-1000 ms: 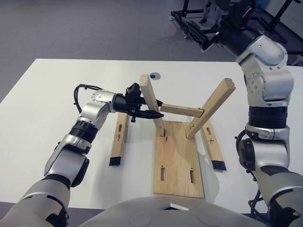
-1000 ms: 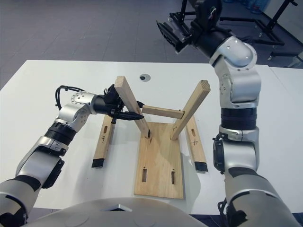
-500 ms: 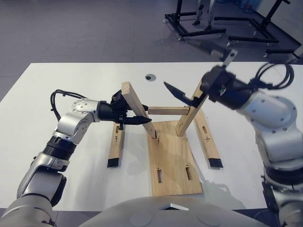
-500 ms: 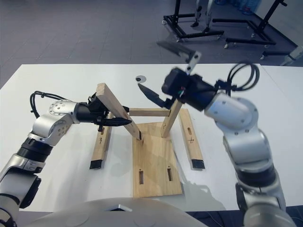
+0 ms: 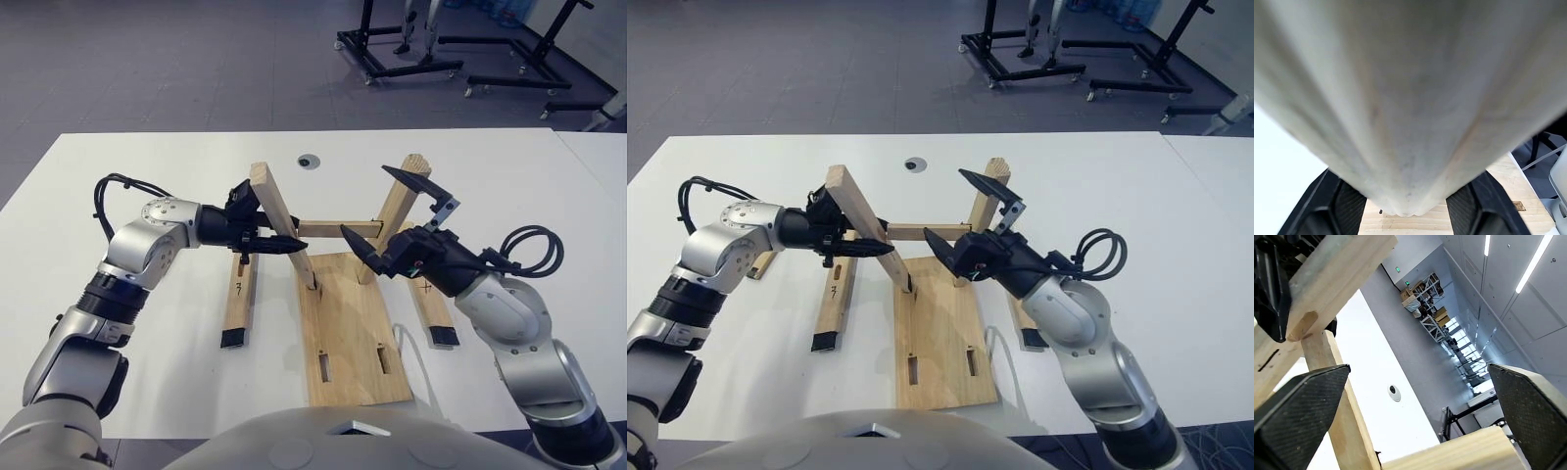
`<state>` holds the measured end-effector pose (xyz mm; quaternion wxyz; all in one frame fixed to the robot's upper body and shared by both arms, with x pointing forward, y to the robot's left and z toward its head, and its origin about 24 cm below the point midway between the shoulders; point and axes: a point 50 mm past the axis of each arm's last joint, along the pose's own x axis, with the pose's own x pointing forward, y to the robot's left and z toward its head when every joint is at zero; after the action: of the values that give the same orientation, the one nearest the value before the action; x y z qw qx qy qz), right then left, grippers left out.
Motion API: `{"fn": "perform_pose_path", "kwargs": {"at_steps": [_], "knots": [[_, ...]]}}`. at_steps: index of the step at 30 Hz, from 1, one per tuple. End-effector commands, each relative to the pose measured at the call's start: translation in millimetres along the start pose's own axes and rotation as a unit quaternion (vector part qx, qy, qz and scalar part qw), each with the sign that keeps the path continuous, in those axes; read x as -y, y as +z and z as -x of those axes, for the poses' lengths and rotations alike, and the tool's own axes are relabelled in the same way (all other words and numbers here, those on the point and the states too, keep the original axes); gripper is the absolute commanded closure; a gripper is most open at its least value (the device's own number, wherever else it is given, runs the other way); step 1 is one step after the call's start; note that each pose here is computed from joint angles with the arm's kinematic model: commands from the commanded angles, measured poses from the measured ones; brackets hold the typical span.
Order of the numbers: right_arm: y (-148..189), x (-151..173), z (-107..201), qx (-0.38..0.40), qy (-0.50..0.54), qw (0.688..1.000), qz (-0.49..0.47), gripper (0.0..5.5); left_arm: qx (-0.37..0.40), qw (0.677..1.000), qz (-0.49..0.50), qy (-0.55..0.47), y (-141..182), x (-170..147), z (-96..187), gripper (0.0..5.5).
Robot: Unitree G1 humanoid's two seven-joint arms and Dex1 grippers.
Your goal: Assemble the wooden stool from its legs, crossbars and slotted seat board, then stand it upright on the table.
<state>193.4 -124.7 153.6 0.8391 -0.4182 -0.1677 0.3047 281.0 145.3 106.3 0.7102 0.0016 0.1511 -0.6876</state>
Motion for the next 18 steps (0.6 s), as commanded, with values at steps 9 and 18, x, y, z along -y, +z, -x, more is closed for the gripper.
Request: {"fn": "perform_pose_path", "kwargs": {"at_steps": [9, 18], "knots": [[-7, -23, -16, 0.011, 0.025, 0.999, 0.046, 0.33, -0.167, 0.967, 0.190, -0.027, -86, 6, 2, 3.49], [-10, -34, -18, 0.006, 0.033, 0.998, 0.061, 0.33, -0.189, 0.964, 0.184, -0.037, -88, 3, -3, 3.49]]}}
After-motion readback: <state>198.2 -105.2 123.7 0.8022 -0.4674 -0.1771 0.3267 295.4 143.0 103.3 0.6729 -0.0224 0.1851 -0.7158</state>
